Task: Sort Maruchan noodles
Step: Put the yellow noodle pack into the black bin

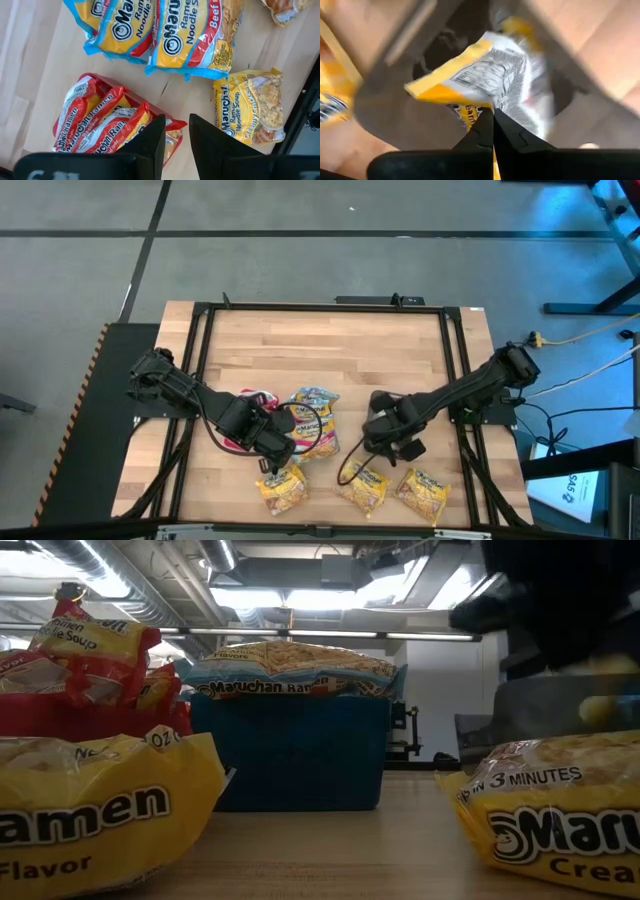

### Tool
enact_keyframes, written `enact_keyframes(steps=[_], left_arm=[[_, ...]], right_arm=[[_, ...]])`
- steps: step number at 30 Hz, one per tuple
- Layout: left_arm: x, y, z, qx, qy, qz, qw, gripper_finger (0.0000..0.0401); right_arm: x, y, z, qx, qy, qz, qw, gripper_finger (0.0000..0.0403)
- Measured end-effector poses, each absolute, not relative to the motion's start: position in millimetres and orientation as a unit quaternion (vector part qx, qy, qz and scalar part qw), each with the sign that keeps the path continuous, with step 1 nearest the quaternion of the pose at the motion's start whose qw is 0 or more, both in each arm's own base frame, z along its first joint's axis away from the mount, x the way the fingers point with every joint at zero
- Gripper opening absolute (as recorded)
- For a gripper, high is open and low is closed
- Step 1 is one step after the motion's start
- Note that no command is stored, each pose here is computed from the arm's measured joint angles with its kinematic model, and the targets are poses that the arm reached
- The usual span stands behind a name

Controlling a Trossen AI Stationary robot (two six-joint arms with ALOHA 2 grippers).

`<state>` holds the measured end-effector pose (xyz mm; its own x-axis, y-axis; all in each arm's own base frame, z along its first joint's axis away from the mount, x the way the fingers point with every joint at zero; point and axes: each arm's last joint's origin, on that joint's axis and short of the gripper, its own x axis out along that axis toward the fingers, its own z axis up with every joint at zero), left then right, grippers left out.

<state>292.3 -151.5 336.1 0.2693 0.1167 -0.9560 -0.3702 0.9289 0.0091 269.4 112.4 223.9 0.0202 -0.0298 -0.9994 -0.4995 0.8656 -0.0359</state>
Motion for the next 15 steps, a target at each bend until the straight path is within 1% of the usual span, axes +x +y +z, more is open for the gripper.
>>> enact_keyframes(steps=[3,7,11,15], left_arm=[[292.6,-150.9,336.2,-0.104,0.579,0.160,0.793,0.0080],[292.8,-150.5,336.4,-0.097,0.573,0.167,0.797,0.0080],[292.9,-150.3,336.4,-0.096,0.571,0.169,0.798,0.0080],[292.5,-149.9,336.4,-0.093,0.572,0.172,0.797,0.0080]], right_arm=[[276.6,115.4,247.0,-0.169,0.667,0.152,0.709,0.0001],[281.6,116.0,278.6,-0.093,0.666,0.105,0.733,0.0000],[281.0,108.5,300.4,-0.043,0.676,0.050,0.734,0.0000],[280.8,99.0,306.2,-0.018,0.684,0.008,0.729,0.0000]])
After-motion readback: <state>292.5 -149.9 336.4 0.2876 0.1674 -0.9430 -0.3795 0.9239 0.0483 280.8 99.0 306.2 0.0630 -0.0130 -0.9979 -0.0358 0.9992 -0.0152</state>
